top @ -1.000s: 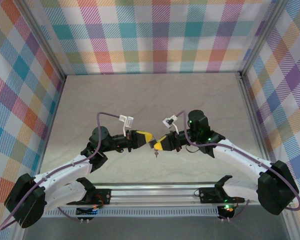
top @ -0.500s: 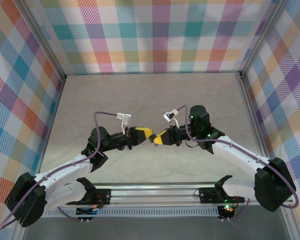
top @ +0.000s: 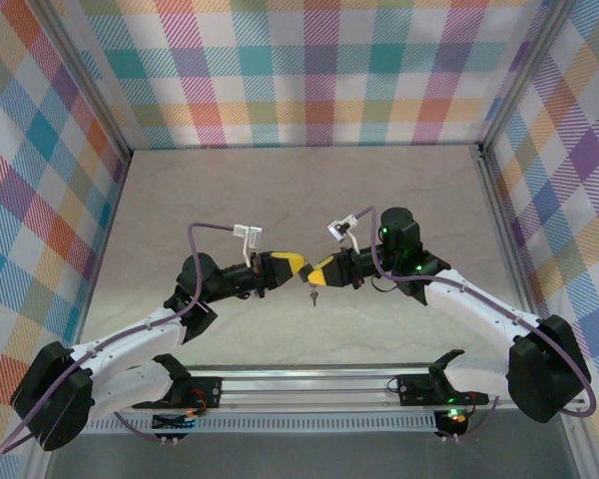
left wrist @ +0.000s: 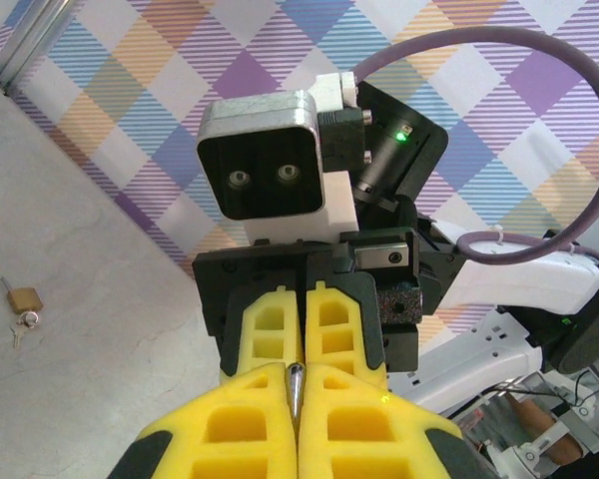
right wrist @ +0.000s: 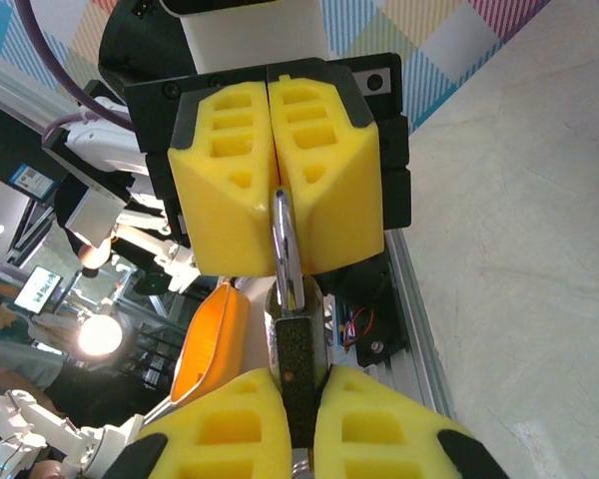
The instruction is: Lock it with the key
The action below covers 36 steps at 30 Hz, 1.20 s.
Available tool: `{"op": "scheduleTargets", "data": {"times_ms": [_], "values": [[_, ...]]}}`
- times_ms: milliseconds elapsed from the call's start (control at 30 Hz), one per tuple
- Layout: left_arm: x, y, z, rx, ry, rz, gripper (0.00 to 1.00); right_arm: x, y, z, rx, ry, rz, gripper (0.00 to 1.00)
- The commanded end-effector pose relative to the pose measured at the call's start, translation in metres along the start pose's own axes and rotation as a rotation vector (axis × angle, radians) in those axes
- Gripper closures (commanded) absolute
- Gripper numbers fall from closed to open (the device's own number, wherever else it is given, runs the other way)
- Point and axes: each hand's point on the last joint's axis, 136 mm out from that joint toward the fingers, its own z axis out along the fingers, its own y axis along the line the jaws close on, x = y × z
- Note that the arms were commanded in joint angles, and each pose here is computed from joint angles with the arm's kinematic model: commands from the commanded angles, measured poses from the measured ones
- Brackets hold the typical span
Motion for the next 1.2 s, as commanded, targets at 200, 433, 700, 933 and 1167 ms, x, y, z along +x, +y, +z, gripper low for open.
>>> {"op": "scheduleTargets", "data": {"times_ms": [200, 433, 700, 933, 1167], "values": [[0.074, -0.025, 0.001, 0.142, 0.281, -0.079, 1.0, -0.097, 0.013, -0.025, 0.128, -0.285, -0.247, 1.0], [0.068, -0.025, -0.001, 0.118, 0.261, -0.041, 1.0, -0.088, 0.006, -0.023, 0.124, -0.274, -0.22, 1.0], [0.059, -0.024, 0.003, 0.091, 0.234, -0.008, 1.0, -0.078, -0.002, -0.025, 0.15, -0.27, -0.205, 1.0], [0.052, -0.02, 0.005, 0.07, 0.202, 0.006, 1.0, -0.071, -0.004, -0.026, 0.167, -0.265, -0.198, 0.96], [0.046, -0.018, 0.005, 0.055, 0.179, 0.013, 1.0, -0.064, -0.007, -0.027, 0.175, -0.26, -0.197, 0.88]]}}
